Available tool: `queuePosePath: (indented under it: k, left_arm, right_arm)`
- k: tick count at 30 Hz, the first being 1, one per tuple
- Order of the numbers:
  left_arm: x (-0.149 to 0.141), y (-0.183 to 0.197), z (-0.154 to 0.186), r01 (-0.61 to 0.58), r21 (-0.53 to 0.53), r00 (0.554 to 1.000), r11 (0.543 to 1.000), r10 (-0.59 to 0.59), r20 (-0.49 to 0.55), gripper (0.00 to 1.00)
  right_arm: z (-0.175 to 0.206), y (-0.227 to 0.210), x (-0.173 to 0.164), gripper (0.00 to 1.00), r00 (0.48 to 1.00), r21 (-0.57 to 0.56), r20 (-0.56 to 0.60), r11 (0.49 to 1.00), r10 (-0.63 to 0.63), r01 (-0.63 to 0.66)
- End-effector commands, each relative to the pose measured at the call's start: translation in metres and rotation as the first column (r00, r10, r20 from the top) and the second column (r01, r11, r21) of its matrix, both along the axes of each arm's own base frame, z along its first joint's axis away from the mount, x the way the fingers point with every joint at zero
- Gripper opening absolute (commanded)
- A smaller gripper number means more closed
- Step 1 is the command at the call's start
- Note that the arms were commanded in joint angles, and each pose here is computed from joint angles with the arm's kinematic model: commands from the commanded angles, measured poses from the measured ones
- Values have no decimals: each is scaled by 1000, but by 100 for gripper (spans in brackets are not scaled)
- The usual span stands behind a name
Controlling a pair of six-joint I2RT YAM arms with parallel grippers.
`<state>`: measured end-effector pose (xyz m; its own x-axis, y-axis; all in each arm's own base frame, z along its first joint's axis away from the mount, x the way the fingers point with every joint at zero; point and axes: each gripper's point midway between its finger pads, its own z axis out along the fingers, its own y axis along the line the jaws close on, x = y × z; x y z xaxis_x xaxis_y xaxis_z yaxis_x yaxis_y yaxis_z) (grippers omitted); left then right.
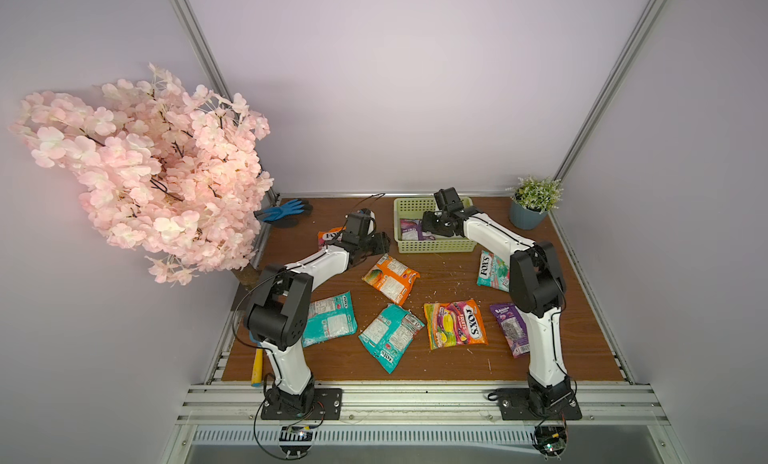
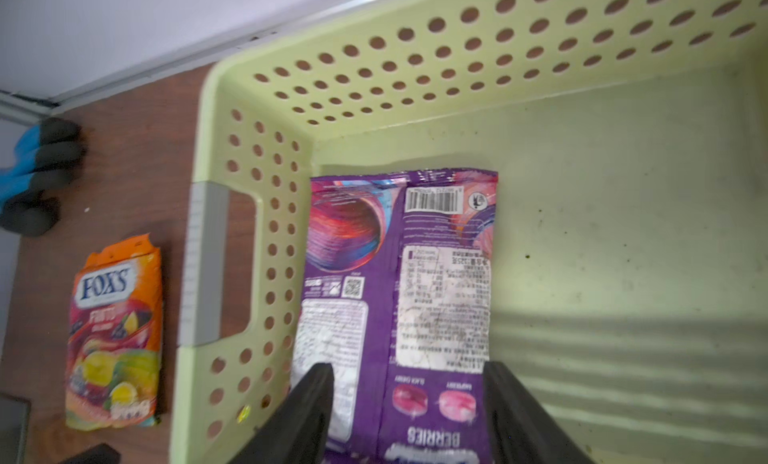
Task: Put the candies in the basket
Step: Place the candy in the basket, then pick up the candy at the center of the board.
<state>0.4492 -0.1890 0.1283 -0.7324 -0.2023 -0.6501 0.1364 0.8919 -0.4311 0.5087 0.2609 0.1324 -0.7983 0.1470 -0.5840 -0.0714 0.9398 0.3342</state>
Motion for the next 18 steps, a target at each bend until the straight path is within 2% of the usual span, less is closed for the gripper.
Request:
queuePosePath:
  k: [1,4,10,14,18]
  left_arm:
    - [-22,29,-1,-73,72,997,995,76,-32,58]
    - [-40,34,-10,-73,68,995,995,77,-62,54]
    - [-66,32,-43,-20,56,991,998,27,-132,43]
    - [-75,33,-62,-11,59,986,998,21,-168,38]
    - [-82,36,-80,7,86,979,996,11,-205,35]
  right_arm:
    - [63,9,-34,63,985,16,107,990,138,-140]
    - [55,12,-67,61,980,52,89,981,180,-185]
    - [26,37,-127,56,980,140,71,971,186,-194]
    - [-3,47,-141,55,987,118,39,981,153,-157]
    - [-27,38,-135,56,998,101,27,993,57,-60]
